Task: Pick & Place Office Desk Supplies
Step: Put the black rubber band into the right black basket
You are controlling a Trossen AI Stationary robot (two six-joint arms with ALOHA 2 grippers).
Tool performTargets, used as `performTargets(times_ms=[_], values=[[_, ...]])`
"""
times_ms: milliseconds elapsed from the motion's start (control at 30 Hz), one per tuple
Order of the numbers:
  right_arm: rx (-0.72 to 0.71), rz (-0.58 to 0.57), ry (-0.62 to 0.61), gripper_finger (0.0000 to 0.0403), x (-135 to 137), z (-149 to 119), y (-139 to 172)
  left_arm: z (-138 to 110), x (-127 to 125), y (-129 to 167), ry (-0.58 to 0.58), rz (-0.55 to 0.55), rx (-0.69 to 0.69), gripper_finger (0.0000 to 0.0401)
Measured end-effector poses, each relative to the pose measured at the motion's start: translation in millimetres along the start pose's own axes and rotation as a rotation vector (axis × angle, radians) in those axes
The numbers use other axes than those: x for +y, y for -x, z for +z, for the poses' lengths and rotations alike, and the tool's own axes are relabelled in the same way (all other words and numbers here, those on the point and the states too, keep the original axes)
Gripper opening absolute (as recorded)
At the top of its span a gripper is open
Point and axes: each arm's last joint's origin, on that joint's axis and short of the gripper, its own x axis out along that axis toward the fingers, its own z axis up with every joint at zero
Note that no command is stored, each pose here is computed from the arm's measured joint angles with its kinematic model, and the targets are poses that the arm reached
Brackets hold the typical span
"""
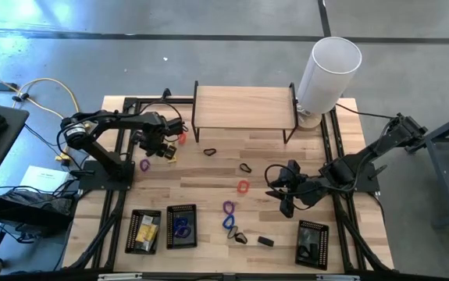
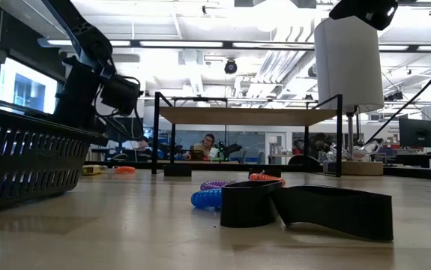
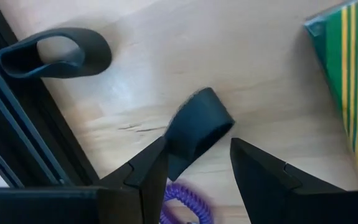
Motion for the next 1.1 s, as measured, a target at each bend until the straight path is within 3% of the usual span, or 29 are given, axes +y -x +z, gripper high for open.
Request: performTargets(times_ms=[267, 633, 933, 1100], values=[[0.000, 0.000, 0.000, 0.0119, 0, 0, 0, 2, 4, -2, 0.022, 0.002, 0.006, 0.0141], [0.000, 0.000, 0.000, 0.0119, 0, 0, 0, 3, 5, -4, 0.060, 0.026, -0.013, 0.0011], [-0.002, 0.002, -0.002, 0.0119, 0, 0, 0, -4, 8, -2, 0.042, 0.019, 0.074, 0.0003], [-0.004, 0.004, -0.002, 0.0119, 0, 0, 0, -14, 10, 16, 0.026, -0.069, 0.071, 0.0002]])
